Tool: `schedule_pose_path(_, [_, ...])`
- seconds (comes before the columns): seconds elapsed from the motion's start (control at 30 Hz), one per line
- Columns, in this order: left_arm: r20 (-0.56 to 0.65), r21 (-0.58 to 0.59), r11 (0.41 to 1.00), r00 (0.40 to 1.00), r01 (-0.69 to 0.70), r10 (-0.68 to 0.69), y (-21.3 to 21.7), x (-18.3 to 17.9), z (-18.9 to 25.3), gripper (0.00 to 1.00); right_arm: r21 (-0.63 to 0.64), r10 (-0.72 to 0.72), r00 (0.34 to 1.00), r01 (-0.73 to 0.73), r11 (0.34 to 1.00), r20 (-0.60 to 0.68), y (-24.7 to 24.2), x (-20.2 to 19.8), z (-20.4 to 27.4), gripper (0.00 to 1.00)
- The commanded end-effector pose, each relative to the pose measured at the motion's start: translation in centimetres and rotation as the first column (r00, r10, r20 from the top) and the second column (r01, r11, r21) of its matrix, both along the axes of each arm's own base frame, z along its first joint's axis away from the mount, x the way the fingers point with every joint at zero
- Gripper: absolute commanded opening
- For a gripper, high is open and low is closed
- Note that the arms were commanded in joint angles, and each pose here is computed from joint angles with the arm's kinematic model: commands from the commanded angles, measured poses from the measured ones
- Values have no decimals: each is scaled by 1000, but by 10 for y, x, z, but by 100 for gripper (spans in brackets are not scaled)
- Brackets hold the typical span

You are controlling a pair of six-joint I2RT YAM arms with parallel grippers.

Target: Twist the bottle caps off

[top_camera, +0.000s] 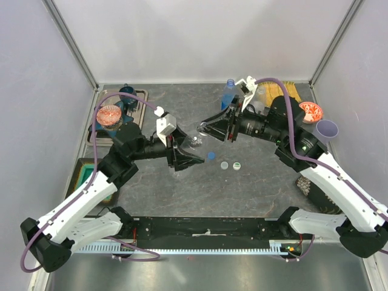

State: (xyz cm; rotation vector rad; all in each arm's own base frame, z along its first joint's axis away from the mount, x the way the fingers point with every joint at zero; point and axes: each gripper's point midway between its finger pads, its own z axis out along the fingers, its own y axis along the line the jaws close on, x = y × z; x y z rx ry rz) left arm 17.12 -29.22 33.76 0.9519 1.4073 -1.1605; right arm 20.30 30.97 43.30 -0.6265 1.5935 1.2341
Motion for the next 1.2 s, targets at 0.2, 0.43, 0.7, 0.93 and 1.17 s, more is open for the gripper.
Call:
schedule_pose_path(0.2, [-16, -116, 805, 809, 582, -587, 16, -82, 54, 34, -27, 442, 884, -444, 896, 149, -7, -94, -11, 0])
schedule_pose_path(0.43, [-58, -117, 791, 791, 600, -609, 12, -77, 46, 33, -58, 526, 826, -526, 848, 201, -14, -112, -19, 0])
schedule_pose_path(0.7, [-78, -100, 806, 803, 583, -591, 8, -71, 35, 33, -75, 450, 875, -444, 893, 176, -13, -97, -25, 1])
schedule_pose_path(0.93, [-77, -41, 899, 896, 435, -437, 1, -45, 23, 30, 3, 26, 986, -27, 1000, 167, -30, -35, 30, 81])
schedule_pose_path(1.17, [-40, 20, 960, 960, 279, -278, -1, -18, 14, 33, 88, -175, 975, 164, 983, 134, -47, -10, 81, 94])
